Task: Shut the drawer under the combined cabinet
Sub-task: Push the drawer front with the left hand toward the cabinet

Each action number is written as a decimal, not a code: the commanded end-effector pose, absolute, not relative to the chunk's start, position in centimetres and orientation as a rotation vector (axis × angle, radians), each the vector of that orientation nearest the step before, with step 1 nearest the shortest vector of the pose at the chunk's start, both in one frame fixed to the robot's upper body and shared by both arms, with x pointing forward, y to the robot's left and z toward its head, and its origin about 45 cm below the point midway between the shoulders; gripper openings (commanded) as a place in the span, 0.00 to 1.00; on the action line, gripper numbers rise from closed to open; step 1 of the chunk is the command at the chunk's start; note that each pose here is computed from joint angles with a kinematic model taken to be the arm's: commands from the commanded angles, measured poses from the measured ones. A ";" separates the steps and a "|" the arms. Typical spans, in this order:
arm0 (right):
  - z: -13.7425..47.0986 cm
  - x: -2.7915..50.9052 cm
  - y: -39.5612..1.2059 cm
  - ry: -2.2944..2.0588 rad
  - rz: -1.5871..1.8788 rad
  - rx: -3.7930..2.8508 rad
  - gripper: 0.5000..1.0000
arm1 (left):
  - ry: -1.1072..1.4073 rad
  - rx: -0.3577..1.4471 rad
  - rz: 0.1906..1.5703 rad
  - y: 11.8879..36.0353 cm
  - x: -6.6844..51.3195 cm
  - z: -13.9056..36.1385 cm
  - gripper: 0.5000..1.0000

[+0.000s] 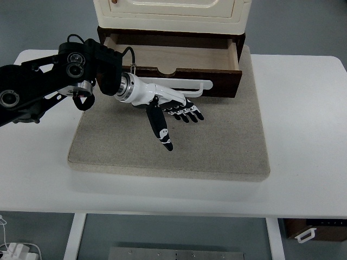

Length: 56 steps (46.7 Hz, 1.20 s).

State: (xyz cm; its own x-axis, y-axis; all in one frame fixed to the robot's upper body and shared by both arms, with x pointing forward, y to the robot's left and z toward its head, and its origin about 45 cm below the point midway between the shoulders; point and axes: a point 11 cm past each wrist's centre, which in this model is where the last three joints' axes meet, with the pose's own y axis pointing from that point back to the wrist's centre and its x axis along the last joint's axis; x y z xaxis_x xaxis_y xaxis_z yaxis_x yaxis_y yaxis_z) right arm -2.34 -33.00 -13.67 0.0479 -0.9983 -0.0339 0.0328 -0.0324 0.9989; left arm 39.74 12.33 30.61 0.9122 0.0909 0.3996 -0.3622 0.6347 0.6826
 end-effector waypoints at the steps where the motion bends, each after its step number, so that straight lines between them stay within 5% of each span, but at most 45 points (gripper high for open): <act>1: -13.7 -2.3 -33.0 -1.135 -1.212 1.232 0.90 | -0.345 0.846 0.286 12.7 40.3 31.0 1.00; 56: -13.7 -2.3 -33.0 -1.135 -1.212 1.232 0.90 | -0.331 0.864 0.480 15.8 45.7 32.7 1.00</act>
State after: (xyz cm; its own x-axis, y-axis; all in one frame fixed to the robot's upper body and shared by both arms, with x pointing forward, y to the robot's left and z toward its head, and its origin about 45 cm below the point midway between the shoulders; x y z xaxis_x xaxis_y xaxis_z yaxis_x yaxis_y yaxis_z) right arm -2.34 -33.00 -13.67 0.0475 -0.9983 -0.0342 0.0327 -0.0327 0.9989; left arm 45.43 15.79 32.52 0.8478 0.2594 0.4626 -0.5228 0.5555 0.6466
